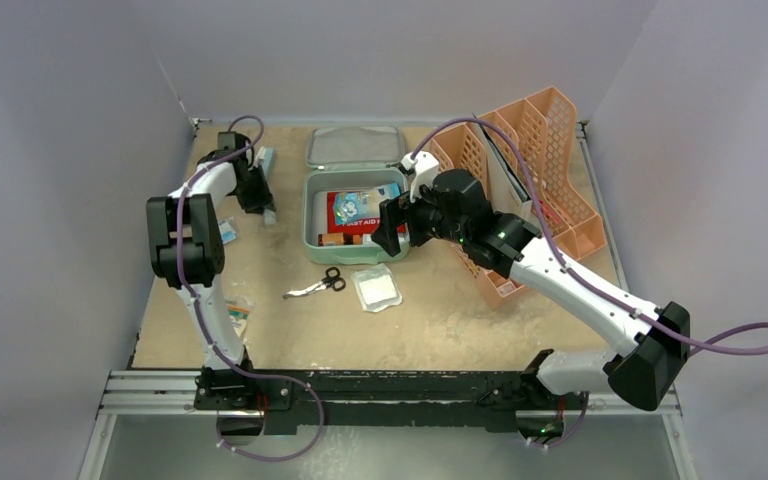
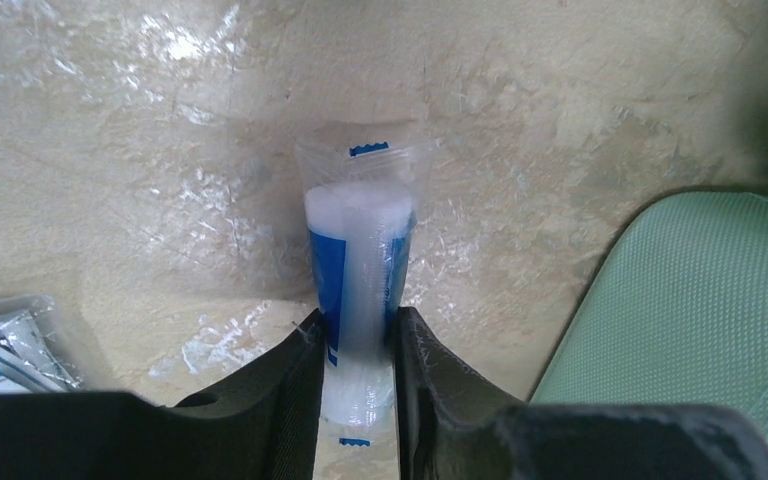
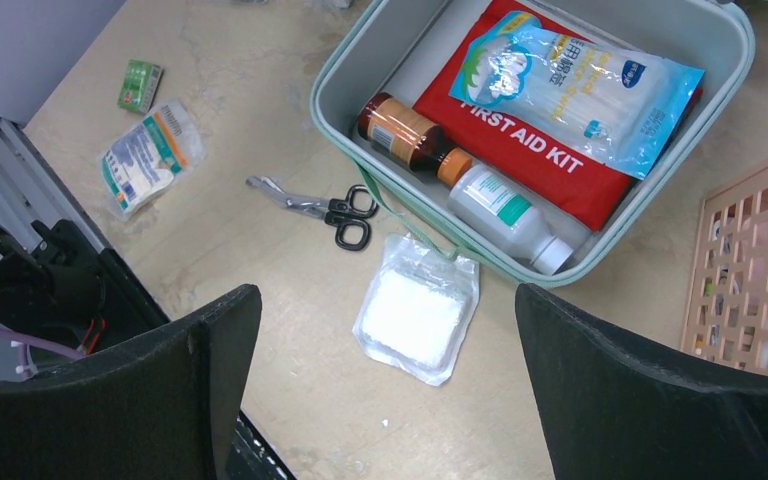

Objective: Organize the medicine kit
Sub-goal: Pick up the medical item at the center of the board, then place the medical item at the medicine box.

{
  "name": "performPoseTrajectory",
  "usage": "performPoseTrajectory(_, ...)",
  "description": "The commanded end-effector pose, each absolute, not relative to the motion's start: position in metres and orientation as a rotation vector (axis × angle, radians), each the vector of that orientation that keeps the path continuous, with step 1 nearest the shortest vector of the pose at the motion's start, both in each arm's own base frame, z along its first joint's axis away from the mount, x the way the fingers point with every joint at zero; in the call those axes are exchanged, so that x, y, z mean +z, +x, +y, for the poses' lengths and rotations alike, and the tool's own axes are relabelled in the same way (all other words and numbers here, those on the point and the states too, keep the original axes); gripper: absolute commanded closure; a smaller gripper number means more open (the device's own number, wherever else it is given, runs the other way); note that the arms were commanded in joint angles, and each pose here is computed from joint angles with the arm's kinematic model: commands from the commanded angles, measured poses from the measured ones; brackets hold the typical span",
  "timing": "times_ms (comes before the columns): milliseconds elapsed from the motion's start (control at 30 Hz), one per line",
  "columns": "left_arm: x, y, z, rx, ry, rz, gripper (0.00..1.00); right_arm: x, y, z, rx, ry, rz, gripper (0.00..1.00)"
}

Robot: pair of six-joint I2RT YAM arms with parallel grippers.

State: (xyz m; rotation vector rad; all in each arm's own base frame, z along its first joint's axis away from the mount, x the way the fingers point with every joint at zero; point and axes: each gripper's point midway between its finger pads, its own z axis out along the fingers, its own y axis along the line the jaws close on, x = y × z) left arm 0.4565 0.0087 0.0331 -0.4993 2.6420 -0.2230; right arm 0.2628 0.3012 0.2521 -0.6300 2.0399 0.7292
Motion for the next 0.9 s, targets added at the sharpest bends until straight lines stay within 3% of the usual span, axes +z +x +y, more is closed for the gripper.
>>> performPoseTrajectory(0,0.075,0.457,0.000,-0.291,-0.486,2.580,0.75,0.267,0.261,0.304,0.756,-0.632,1.987,0.01)
performPoseTrajectory(400,0.171,0.441,-0.063,-0.432,-0.347,2.374,0.75,0.275,0.265,0.297,0.730,-0.596,1.957,0.01)
performPoseTrajectory(667,0.165,0.432,-0.135,-0.452,-0.191,2.386,0.76,0.277,0.265,0.294,0.727,-0.576,1.940,0.01)
performPoseTrajectory(867,0.132,0.440,-0.152,-0.361,-0.116,2.457,0.77,0.275,0.265,0.293,0.714,-0.591,1.950,0.01)
